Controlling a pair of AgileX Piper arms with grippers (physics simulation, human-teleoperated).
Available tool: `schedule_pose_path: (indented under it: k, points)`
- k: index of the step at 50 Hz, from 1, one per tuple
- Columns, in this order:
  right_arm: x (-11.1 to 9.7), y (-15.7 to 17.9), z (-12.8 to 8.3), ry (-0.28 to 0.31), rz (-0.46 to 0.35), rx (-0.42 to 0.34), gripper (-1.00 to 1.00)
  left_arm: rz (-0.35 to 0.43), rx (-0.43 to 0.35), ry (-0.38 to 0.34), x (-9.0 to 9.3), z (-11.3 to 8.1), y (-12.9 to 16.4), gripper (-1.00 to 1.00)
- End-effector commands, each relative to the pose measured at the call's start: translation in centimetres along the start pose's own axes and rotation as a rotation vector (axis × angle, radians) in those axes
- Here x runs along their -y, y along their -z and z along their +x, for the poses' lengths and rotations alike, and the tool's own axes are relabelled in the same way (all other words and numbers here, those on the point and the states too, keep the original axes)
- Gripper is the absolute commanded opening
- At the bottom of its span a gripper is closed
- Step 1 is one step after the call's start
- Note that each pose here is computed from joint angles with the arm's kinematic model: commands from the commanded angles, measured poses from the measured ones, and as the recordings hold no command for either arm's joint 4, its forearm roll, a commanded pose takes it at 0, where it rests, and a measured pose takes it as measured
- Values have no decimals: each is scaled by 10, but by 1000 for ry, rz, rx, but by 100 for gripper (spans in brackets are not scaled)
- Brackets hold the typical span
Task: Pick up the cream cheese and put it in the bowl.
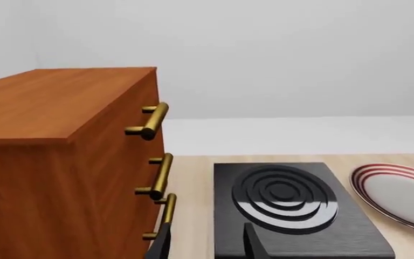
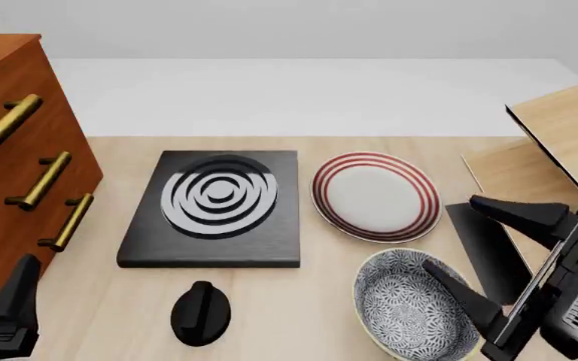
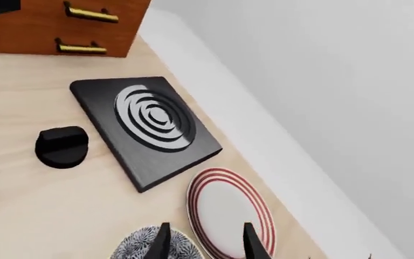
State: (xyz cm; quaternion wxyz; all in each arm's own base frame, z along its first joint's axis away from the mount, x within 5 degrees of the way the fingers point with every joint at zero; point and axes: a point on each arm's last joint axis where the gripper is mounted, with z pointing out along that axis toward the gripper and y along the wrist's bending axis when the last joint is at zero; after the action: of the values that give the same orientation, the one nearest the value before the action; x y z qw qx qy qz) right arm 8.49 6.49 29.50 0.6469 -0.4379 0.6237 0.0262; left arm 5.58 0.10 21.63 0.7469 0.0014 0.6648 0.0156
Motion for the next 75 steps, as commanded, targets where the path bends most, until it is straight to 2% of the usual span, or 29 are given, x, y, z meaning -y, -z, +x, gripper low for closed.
schedule_pose_path:
  k: [1,17,22,29,42,56,57,62,69,75]
  points:
    - [-10,-17,-7,84,-116,-3,100,-3,9,-4,0,-2,0,100]
    - [-23,-33,-27,127,-251,39,100,-1,10,-13,0,-3,0,100]
    - [-36,-44,-34,153,-333,53,100,-1,8,-17,0,-2,0,100]
    - [-47,-53,-36,174,-377,60,100,-7,7,-19,0,-2,0,100]
    - [-71,-74,-47,165,-471,65,100,-22,7,-25,-1,-2,0,100]
    - [-91,-88,-61,133,-530,91,100,-25,23,-21,-1,-4,0,100]
    - [-92,-89,-62,132,-535,93,100,-11,13,-45,-1,-2,0,100]
    - [-96,-91,-65,127,-547,95,100,-8,12,-44,0,-3,0,100]
    - [-111,-100,-65,126,-584,79,100,-14,4,-41,-1,-1,0,100]
    - [-127,-113,-56,124,-607,46,100,-15,10,-29,-1,-1,0,100]
